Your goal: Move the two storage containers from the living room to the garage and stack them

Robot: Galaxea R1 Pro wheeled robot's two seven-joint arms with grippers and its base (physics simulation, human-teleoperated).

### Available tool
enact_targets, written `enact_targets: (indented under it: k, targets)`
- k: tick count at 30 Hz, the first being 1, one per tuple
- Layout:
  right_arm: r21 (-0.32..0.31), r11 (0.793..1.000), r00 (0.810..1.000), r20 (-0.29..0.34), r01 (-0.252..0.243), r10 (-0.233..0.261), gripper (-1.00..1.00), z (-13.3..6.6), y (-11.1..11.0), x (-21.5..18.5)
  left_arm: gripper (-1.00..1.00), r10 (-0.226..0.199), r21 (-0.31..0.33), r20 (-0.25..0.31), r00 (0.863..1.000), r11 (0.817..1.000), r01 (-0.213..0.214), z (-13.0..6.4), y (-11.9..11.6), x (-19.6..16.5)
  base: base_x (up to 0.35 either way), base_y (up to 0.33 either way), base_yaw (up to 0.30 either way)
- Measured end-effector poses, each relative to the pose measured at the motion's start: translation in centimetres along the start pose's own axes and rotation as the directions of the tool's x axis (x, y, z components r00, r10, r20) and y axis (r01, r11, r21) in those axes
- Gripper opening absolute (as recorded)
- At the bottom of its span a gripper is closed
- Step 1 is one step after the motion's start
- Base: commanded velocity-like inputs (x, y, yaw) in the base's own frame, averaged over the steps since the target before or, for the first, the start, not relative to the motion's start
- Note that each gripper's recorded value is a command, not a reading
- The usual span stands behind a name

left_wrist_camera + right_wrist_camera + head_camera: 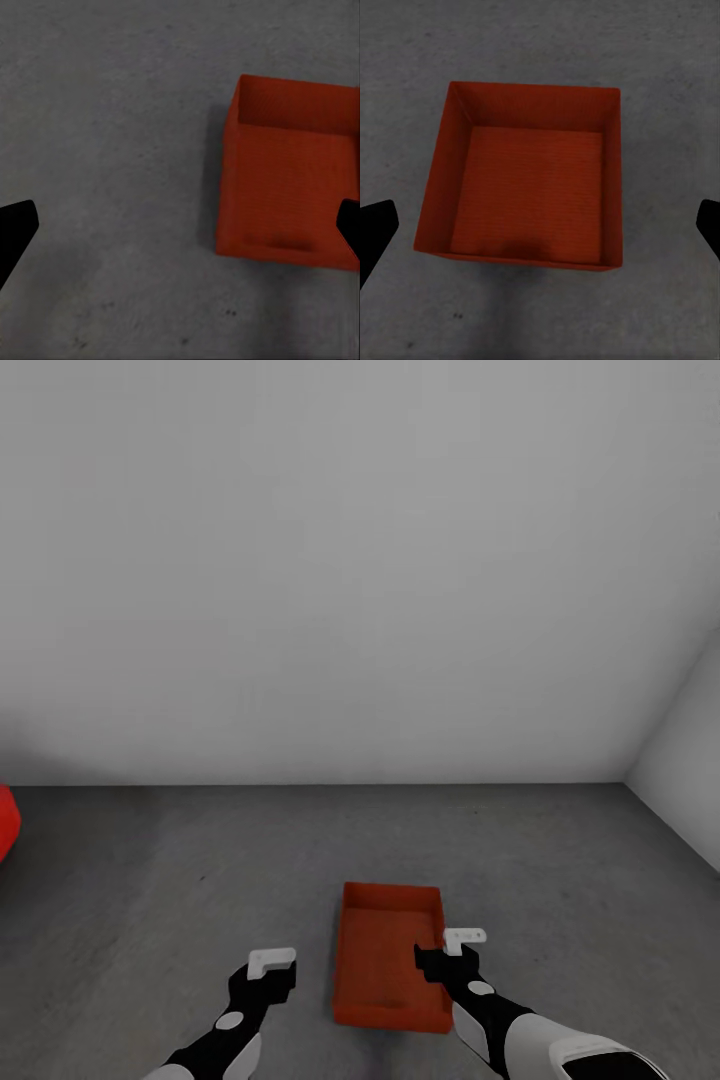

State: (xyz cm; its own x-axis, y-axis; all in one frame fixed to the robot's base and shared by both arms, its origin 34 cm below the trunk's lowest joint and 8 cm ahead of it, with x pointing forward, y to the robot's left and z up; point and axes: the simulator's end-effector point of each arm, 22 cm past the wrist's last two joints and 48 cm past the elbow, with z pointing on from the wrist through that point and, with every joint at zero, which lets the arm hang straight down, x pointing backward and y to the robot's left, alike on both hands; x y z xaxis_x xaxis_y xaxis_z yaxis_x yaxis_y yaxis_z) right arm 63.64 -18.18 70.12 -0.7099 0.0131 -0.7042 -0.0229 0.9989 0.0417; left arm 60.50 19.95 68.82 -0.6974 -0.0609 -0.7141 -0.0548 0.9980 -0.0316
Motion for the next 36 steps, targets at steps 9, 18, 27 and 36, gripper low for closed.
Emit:
enact_targets:
  k: [9,18,27,36]
  targets:
    - [0.013,1.0,1.0,-0.01,0.009,-0.009,1.0,0.1,-1.1,0.2,1.0,-0.001,-0.042,-0.015,1.0,0.999,0.0,0.1,3.1,0.4,0.0,0.0,0.0]
    - [0.033,0.999,0.999,-0.037,0.019,-0.018,1.0,-0.1,-2.3,1.4,1.0,0.022,-0.207,-0.159,0.987,0.977,-0.056,-1.3,16.6,4.9,0.0,0.0,0.0]
    - [0.038,0.999,0.999,-0.047,0.026,-0.024,1.0,-0.2,-2.8,1.8,1.0,-0.063,-0.249,-0.237,0.969,0.968,0.002,-3.2,20.2,8.9,0.0,0.0,0.0]
    - [0.036,0.999,0.999,-0.048,0.027,-0.025,1.0,-0.2,-2.7,1.9,1.0,-0.075,-0.249,-0.242,0.967,0.968,0.013,-3.2,20.1,9.1,0.0,0.0,0.0]
